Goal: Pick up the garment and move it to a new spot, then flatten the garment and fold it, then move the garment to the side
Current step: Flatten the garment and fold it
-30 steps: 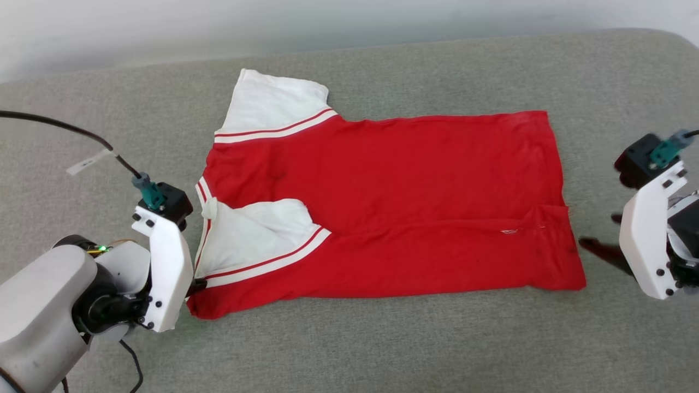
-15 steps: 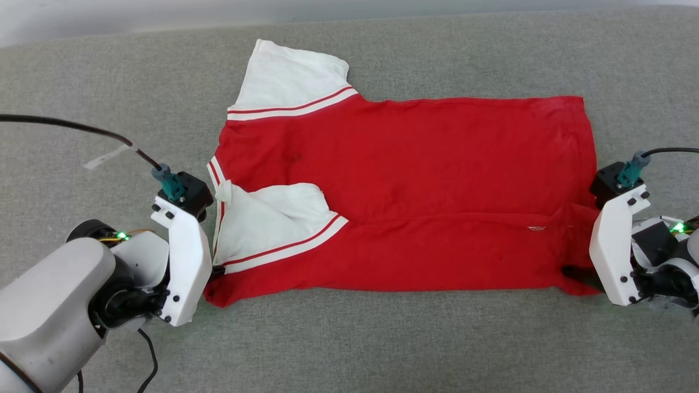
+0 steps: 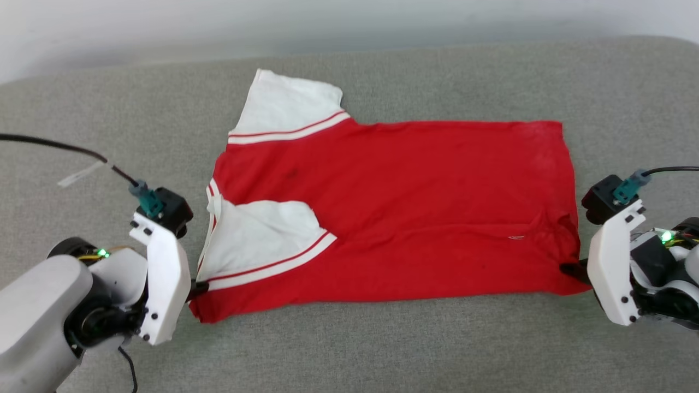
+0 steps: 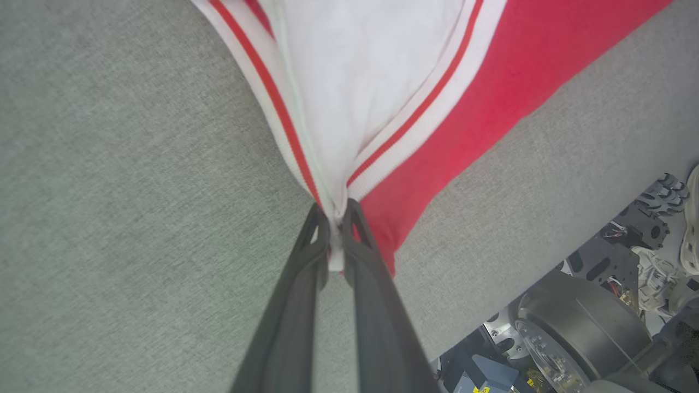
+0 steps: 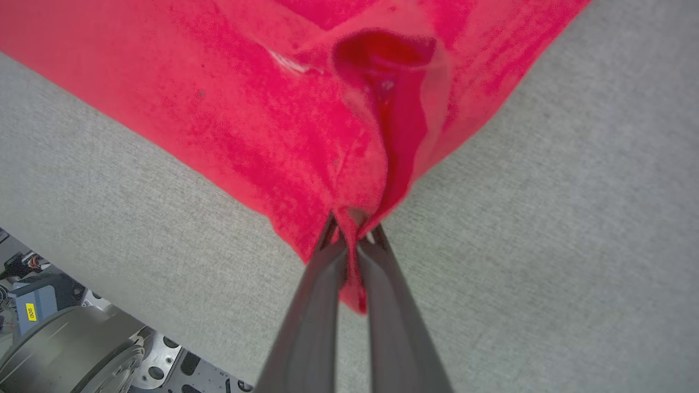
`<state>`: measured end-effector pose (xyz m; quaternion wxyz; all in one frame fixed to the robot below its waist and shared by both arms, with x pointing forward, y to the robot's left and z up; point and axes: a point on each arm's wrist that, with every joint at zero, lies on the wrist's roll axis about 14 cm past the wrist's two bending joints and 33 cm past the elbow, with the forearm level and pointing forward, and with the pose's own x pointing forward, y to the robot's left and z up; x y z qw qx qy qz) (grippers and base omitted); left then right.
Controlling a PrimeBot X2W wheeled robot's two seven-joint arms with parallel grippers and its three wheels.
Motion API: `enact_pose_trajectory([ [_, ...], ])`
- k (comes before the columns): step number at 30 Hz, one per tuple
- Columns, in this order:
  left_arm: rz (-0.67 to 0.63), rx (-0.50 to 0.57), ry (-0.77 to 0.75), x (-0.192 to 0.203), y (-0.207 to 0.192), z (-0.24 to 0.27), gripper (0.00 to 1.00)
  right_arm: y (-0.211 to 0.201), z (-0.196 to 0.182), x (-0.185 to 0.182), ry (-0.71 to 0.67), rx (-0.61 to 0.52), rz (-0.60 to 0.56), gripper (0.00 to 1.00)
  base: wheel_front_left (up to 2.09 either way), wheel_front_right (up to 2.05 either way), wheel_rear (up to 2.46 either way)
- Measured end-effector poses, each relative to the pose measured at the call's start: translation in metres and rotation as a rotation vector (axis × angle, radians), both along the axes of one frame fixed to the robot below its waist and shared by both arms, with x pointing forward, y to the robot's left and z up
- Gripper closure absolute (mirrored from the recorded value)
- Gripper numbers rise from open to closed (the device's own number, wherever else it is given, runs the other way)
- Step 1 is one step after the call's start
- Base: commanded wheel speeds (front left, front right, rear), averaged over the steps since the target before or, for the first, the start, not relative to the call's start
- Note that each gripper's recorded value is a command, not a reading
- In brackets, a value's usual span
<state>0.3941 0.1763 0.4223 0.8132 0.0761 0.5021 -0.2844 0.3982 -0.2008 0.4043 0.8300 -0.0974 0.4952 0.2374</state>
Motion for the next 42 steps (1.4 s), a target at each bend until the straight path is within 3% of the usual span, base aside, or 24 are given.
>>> enact_pose_trajectory([
  [8, -0.020, -0.028, 0.029, -0.043, -0.005, 0.003, 1.00, -0.018, 0.023, -0.025, -0.039, 0.015, -0.010, 1.00, 0.00, 0.00, 0.00],
  [19, -0.020, -0.012, 0.149, -0.078, -0.008, -0.035, 1.00, -0.031, -0.025, -0.065, 0.112, -0.012, -0.049, 1.00, 0.00, 0.00, 0.00],
  [20, -0.017, -0.007, 0.144, -0.077, -0.007, -0.036, 1.00, -0.030, -0.027, -0.065, 0.109, -0.009, -0.054, 0.49, 0.00, 0.00, 0.00],
  [21, -0.022, -0.001, 0.135, -0.075, -0.006, -0.035, 0.62, -0.029, -0.027, -0.062, 0.097, 0.001, -0.062, 0.00, 0.00, 0.00, 0.00],
  [22, -0.022, 0.002, 0.122, -0.073, -0.006, -0.034, 0.00, -0.028, -0.025, -0.058, 0.075, 0.014, -0.073, 0.00, 0.00, 0.00, 0.00],
  [27, 0.006, -0.013, -0.002, -0.043, 0.000, -0.006, 0.00, -0.025, 0.000, -0.032, -0.100, 0.042, -0.063, 0.00, 0.00, 0.00, 0.00],
  [37, 0.034, -0.004, -0.328, 0.050, 0.003, 0.061, 0.00, -0.019, 0.092, 0.045, -0.661, 0.160, -0.095, 0.00, 0.00, 0.00, 0.00],
  [42, 0.040, -0.004, -0.426, 0.102, -0.001, 0.088, 0.00, -0.016, 0.110, 0.063, -0.814, 0.192, -0.121, 0.00, 0.00, 0.00, 0.00],
])
